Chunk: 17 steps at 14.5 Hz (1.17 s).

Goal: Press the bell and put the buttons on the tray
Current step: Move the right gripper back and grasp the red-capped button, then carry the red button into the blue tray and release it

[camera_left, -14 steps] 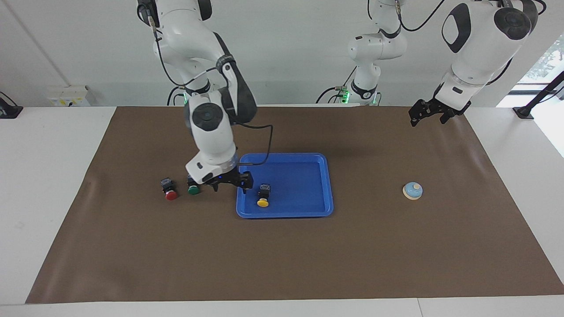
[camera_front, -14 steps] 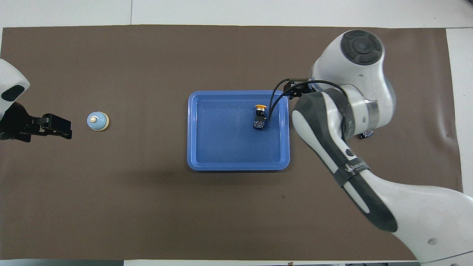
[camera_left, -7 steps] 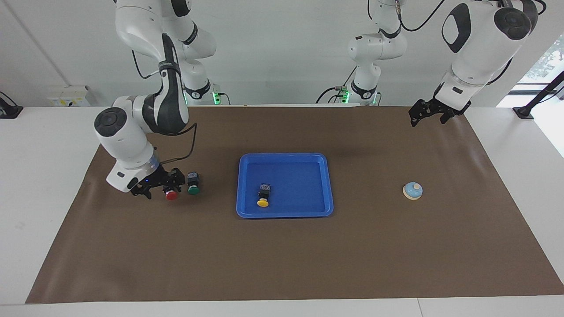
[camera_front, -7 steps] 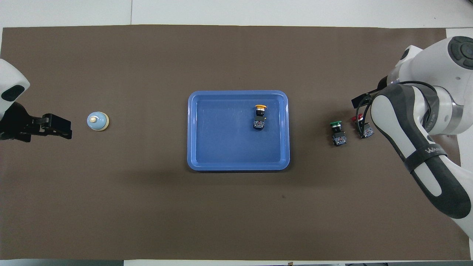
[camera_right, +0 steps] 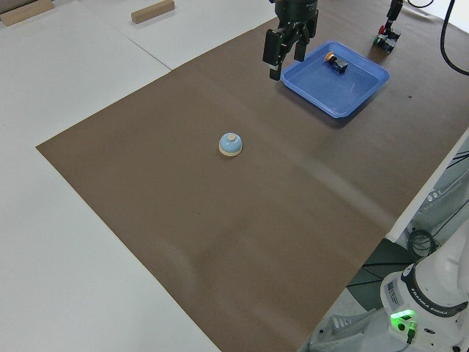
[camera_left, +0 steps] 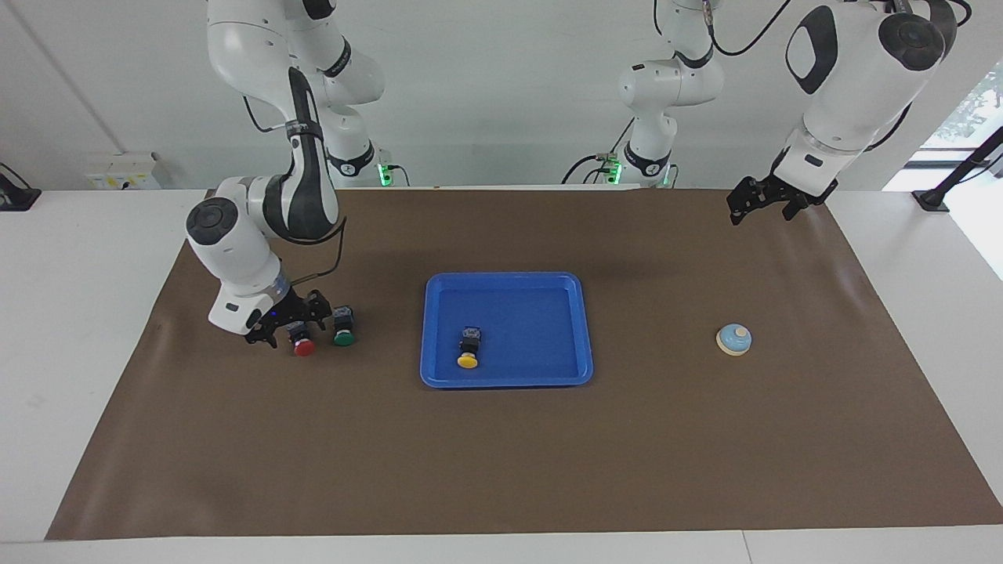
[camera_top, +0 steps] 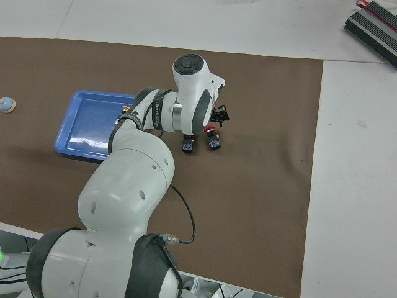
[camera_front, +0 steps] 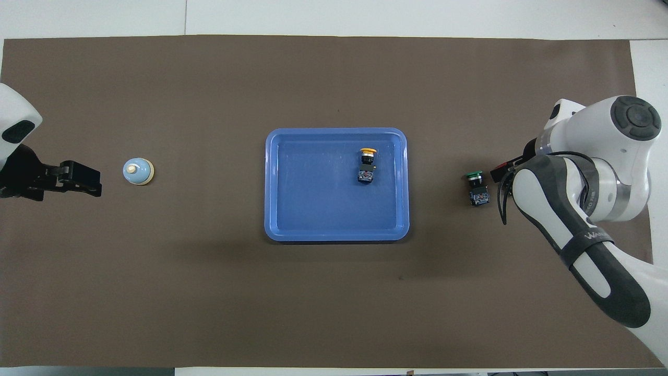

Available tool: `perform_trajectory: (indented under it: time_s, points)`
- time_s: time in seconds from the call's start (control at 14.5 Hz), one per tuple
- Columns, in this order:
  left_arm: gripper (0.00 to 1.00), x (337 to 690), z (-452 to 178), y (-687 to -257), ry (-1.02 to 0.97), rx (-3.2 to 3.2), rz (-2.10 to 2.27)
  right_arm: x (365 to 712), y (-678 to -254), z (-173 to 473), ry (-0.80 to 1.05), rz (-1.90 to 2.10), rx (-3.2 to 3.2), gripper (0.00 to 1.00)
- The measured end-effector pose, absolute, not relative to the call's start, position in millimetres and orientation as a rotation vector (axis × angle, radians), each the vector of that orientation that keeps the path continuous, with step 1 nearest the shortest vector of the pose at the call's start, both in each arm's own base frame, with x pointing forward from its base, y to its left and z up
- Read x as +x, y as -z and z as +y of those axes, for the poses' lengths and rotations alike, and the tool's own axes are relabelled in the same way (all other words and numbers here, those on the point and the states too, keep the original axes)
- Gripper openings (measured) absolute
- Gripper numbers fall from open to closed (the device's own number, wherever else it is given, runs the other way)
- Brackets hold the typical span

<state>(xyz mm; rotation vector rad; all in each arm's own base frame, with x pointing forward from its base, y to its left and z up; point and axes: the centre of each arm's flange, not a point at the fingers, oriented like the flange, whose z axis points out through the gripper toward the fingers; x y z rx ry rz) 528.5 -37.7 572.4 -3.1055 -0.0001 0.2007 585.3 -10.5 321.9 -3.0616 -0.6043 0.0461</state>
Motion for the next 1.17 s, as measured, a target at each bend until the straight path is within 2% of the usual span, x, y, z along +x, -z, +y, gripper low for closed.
perform_trajectory:
  time_s: [0.48, 0.55, 0.62, 0.69, 0.83, 0.97, 1.17]
  points:
    - [1.0, 528.5, -37.7, -572.4, -0.201, -3.106, 0.0, 566.5, -290.0, -14.9, 0.014, -0.667, -3.062, 1.0]
    - [1.0, 528.5, -37.7, -572.4, -0.201, -3.106, 0.0, 564.8, -287.0, -15.1, 0.028, -0.666, -3.065, 0.94]
    - [1.0, 528.5, -37.7, -572.4, -0.201, -3.106, 0.0, 563.6, -285.1, -15.2, 0.038, -0.667, -3.067, 0.94]
    - [1.0, 528.5, -37.7, -572.4, -0.201, -3.106, 0.0, 562.6, -283.5, -15.2, 0.046, -0.666, -3.068, 0.86]
    - [1.0, 528.5, -37.7, -572.4, -0.201, -3.106, 0.0, 562.5, -283.8, -15.9, 0.059, -0.665, -3.071, 0.61]
    - [1.0, 528.5, -37.7, -572.4, -0.201, -3.106, 0.0, 562.4, -286.8, -19.8, 0.067, -0.655, -3.074, 0.4]
    - [1.0, 528.5, -37.7, -572.4, -0.201, -3.106, 0.0, 563.5, -290.2, -23.5, 0.077, -0.643, -3.078, 0.41]
